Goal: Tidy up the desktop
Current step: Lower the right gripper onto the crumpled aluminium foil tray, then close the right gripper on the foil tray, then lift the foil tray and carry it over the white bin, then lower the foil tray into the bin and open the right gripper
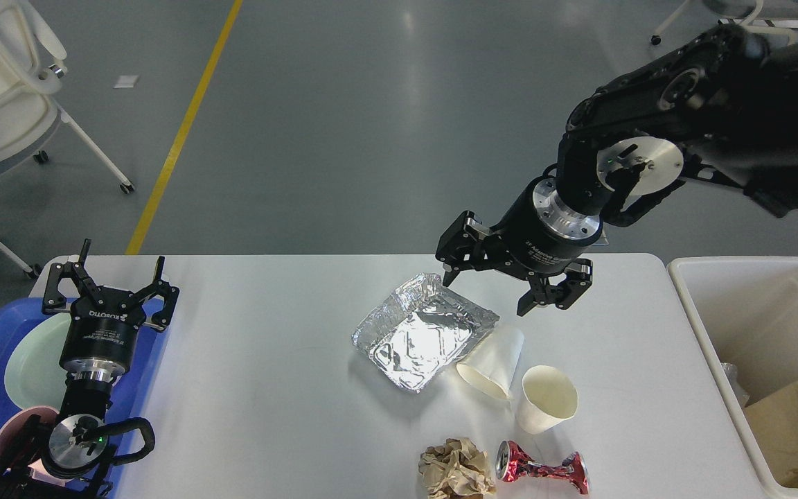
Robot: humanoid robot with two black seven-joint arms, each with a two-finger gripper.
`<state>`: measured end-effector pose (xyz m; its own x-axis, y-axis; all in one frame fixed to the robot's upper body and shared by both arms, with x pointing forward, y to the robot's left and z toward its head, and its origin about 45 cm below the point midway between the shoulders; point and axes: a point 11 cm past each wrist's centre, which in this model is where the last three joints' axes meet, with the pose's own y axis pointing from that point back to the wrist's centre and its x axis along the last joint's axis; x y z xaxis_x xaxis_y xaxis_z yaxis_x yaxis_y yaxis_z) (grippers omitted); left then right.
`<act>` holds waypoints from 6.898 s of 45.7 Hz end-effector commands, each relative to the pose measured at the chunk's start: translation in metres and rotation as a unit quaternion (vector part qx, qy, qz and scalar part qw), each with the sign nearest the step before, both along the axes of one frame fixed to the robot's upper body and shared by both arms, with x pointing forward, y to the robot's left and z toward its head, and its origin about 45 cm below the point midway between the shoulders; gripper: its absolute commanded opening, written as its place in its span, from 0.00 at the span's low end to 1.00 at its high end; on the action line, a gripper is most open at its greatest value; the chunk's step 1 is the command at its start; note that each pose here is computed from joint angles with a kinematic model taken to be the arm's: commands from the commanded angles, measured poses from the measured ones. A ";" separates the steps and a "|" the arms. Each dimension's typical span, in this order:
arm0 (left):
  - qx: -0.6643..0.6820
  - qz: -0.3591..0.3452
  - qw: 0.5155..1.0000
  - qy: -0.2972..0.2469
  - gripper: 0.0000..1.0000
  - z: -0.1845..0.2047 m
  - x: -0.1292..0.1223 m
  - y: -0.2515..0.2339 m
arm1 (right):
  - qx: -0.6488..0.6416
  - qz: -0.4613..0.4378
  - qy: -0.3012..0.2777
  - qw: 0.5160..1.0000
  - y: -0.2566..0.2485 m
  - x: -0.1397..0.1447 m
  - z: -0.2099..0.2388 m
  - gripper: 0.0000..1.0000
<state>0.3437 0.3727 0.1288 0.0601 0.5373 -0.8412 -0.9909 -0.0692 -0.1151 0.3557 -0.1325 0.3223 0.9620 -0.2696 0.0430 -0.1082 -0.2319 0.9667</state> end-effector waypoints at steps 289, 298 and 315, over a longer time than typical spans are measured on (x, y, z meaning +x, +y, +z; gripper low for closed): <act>0.000 0.000 1.000 0.000 0.96 0.000 0.000 0.000 | -0.398 -0.358 -0.229 0.813 -0.425 -0.127 -0.300 0.00; 0.000 0.000 1.000 0.000 0.96 0.000 0.000 0.000 | -0.399 -0.357 -0.236 0.811 -0.422 -0.126 -0.301 0.40; 0.000 0.000 1.000 0.000 0.96 0.000 0.000 0.000 | -0.406 -0.358 -0.259 0.800 -0.425 -0.119 -0.293 1.00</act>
<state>0.3441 0.3726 0.1291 0.0609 0.5373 -0.8412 -0.9909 -0.0690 -0.1158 0.2346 -0.5579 0.0279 0.3691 -0.4265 0.8258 -0.3629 0.7518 0.5505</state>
